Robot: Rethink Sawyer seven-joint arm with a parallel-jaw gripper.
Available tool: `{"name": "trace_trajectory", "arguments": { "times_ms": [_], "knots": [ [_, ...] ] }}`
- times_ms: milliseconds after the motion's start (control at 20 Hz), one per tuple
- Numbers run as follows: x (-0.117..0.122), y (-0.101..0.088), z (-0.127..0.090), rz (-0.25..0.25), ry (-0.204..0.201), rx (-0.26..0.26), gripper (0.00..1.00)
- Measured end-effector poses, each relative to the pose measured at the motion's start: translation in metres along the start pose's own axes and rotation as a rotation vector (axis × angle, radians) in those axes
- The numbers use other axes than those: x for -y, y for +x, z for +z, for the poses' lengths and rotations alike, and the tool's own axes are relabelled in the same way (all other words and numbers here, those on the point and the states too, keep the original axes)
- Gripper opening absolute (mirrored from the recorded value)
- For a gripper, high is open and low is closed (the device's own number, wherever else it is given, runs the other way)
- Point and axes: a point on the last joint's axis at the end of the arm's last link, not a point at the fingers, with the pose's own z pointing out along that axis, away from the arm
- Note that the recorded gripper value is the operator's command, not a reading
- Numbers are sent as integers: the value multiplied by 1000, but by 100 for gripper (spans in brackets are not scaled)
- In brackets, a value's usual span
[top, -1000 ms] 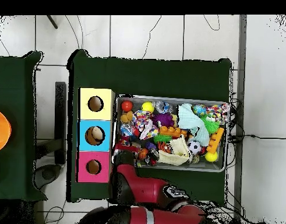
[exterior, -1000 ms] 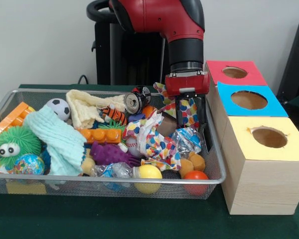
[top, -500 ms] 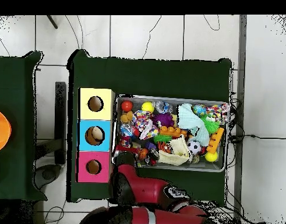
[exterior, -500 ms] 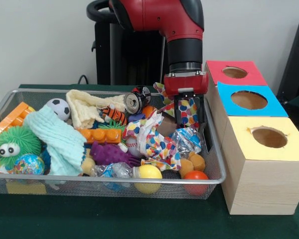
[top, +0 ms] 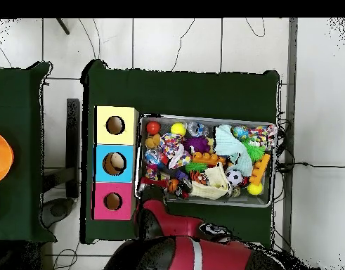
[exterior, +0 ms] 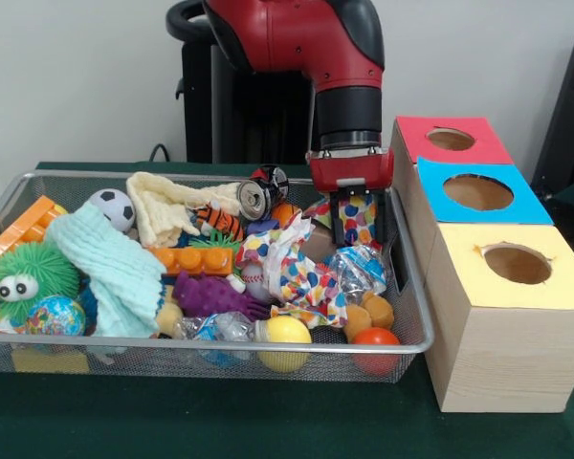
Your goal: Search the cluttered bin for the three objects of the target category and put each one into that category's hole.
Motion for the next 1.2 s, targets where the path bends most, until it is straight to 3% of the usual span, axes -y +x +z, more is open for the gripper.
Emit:
{"name": "trace_trajectory", "arguments": {
  "times_ms": [400,1200],
  "knots": [
    [0,2,2,3,-3,19,100],
    [0,14,8,20,-20,124,100]
  ]
}}
